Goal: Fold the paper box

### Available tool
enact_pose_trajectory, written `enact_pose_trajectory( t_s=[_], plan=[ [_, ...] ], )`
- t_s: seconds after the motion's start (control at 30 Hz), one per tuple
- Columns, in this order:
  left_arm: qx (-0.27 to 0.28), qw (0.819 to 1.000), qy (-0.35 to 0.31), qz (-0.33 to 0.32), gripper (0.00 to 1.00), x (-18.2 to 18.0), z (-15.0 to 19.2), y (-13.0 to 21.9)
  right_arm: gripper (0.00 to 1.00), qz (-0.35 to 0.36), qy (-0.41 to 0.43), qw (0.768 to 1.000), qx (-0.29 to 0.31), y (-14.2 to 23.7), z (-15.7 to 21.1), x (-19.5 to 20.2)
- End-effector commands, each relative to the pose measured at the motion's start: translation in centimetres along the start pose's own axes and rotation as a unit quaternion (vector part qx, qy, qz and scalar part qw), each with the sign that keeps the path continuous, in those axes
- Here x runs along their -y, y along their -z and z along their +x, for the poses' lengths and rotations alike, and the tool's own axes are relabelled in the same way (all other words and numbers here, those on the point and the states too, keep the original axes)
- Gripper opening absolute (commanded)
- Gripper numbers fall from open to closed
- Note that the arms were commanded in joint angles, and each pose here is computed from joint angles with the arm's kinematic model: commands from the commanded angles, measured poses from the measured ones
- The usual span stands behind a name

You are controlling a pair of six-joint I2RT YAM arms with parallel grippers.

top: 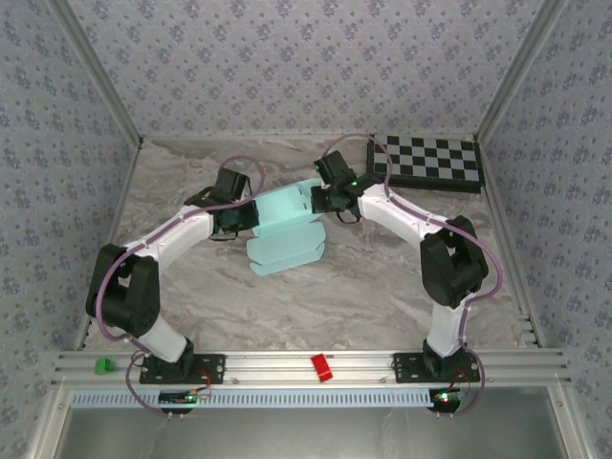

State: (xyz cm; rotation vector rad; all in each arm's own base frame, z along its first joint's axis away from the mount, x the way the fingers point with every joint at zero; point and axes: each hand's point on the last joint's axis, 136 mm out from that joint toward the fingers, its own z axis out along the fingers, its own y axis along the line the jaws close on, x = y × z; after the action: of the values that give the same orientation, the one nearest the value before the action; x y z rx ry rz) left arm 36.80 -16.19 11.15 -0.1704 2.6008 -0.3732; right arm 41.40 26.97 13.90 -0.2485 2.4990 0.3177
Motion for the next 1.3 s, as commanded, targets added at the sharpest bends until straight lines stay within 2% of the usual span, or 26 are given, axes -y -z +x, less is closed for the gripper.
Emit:
enact_pose_trajectory(
  t_s=[0.0, 0.6, 0.8, 1.27],
  plan=[
    [0.008, 1.0, -0.006, 0.012, 0.0, 1.0, -0.8, 0.2, 0.05, 0.047, 0.02, 0.999, -0.003, 1.4, -0.1, 1.2],
    [0.008, 1.0, -0.006, 0.014, 0.0, 1.1, -0.9, 0.1, 0.04, 0.055, 0.027, 0.998, -0.029, 0.0, 1.4, 1.0],
    [0.008, 1.0, -0.005, 0.016, 0.0, 1.2, -0.9, 0.1, 0.04, 0.029, 0.016, 0.999, -0.036, -0.3, 1.7, 0.2],
    [0.005, 1.0, -0.004, 0.021, 0.0, 1.4, -0.8, 0.0, 0.04, -0.085, -0.001, 0.996, -0.017, -0.2, 0.7, -2.4]
  ],
)
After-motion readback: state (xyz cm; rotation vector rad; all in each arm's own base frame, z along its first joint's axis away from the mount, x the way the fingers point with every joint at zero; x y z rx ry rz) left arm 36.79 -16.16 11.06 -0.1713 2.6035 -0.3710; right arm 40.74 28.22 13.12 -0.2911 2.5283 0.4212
